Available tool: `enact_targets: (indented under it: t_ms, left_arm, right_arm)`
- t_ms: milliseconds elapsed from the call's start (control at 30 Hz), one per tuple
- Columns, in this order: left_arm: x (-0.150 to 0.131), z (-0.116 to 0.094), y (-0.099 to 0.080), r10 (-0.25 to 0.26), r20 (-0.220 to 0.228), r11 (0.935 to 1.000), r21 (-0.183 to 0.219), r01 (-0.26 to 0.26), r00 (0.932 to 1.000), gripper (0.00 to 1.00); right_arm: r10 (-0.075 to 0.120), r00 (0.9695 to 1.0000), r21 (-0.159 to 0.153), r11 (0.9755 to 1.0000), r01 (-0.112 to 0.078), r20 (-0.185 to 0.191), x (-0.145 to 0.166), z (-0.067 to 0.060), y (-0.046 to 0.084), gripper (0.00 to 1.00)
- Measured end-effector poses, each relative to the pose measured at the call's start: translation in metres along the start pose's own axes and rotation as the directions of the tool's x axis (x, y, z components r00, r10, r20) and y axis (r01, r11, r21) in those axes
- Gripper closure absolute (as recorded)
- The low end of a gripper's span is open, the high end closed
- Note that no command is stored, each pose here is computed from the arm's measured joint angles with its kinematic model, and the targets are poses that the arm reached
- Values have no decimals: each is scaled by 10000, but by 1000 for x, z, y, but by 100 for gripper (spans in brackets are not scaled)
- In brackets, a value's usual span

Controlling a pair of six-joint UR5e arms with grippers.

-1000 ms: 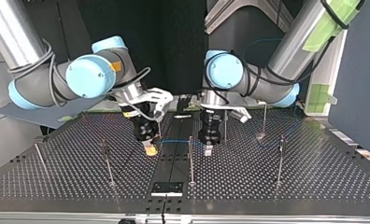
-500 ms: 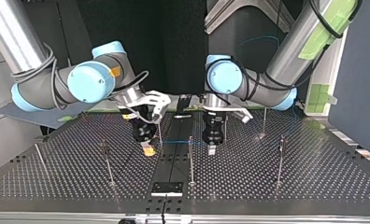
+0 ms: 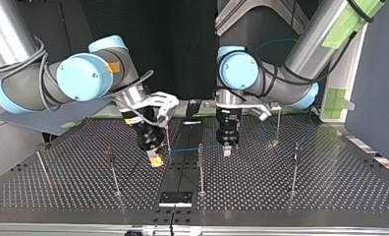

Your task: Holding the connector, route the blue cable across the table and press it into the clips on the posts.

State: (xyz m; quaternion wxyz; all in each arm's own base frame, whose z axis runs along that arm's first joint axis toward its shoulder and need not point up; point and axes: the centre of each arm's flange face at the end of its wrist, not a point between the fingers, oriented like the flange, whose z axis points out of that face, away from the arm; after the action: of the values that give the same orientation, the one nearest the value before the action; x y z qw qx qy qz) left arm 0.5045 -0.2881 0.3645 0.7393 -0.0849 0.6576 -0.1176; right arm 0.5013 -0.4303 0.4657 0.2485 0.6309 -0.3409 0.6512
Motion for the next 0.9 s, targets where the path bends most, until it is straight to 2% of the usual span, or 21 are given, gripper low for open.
enact_targets:
  t_ms: [200,400,567,900]
  left_arm:
    - [2,-4,-2,111,4,9999,125,-111,9999,100]
    - [-1,2,-5,-101,343,9989,454,86,9994,100]
    - [-5,16,-4,-258,605,9980,589,222,9978,100]
    - [11,53,6,-139,256,9990,426,128,9996,100]
  right_arm:
    - [47,9998,-130,9999,-44,184,-9,0,7,100]
    - [72,9995,-249,9997,-64,310,-17,3,14,100]
    - [88,9993,-366,9993,-75,366,-23,7,21,100]
    - [124,9992,-577,9983,-103,370,-30,16,42,100]
